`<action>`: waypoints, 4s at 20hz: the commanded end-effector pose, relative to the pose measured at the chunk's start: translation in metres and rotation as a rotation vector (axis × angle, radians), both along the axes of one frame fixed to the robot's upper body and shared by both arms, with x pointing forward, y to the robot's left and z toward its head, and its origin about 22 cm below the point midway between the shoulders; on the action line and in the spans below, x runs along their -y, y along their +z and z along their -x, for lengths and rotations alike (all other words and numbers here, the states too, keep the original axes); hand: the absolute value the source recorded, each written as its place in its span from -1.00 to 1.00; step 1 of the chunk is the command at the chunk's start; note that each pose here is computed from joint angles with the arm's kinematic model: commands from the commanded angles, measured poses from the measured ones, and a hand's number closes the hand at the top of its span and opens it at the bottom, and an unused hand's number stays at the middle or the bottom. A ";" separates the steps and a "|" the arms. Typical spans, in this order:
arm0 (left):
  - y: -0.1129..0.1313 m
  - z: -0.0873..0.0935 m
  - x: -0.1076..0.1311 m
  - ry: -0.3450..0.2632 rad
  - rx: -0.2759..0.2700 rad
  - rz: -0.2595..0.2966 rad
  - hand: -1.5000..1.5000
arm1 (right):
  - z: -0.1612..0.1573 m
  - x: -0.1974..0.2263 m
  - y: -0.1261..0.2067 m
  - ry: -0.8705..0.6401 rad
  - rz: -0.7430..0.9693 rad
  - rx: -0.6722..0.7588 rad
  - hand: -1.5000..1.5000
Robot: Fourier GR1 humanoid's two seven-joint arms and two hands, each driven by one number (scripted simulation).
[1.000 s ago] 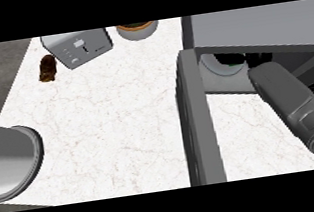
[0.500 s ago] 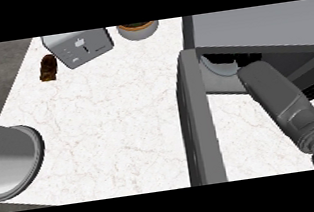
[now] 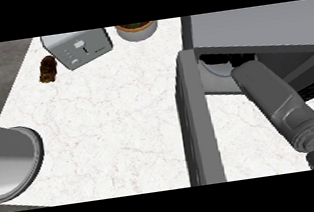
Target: Pick up the milk, place it into the microwave and close the microwave
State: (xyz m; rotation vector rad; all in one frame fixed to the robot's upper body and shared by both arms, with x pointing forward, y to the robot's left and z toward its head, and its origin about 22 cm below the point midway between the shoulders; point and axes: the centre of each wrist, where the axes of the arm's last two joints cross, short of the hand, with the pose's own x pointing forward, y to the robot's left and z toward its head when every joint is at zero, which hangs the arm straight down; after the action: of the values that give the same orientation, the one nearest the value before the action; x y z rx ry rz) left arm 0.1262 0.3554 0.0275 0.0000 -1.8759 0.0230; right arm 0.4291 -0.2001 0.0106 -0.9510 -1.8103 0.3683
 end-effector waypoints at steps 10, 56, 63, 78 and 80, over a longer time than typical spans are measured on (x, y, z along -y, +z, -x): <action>0.000 0.014 0.001 -0.002 0.017 -0.010 -1.00 | 0.008 0.003 -0.014 0.032 -0.056 -0.003 -1.00; 0.000 -0.029 0.116 -0.406 -0.047 -0.100 1.00 | 0.178 0.049 -0.132 0.552 -0.800 -0.028 -1.00; 0.006 -0.071 0.149 -0.456 -0.069 -0.197 1.00 | 0.197 0.087 -0.082 0.517 -0.801 0.031 -1.00; -0.013 -0.129 0.289 -0.664 -0.019 -0.439 1.00 | 0.245 0.151 -0.037 0.506 -0.718 0.074 -1.00; -0.012 -0.141 0.301 -0.656 -0.056 -0.459 1.00 | 0.249 0.154 -0.031 0.537 -0.714 0.089 -1.00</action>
State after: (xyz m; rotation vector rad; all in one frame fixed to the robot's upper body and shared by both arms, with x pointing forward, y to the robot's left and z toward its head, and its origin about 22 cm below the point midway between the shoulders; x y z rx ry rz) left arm 0.2585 0.0848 0.0250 -0.3133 -1.7817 -0.7481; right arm 0.1867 -0.3453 -0.0287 0.0093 -2.0164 -0.0380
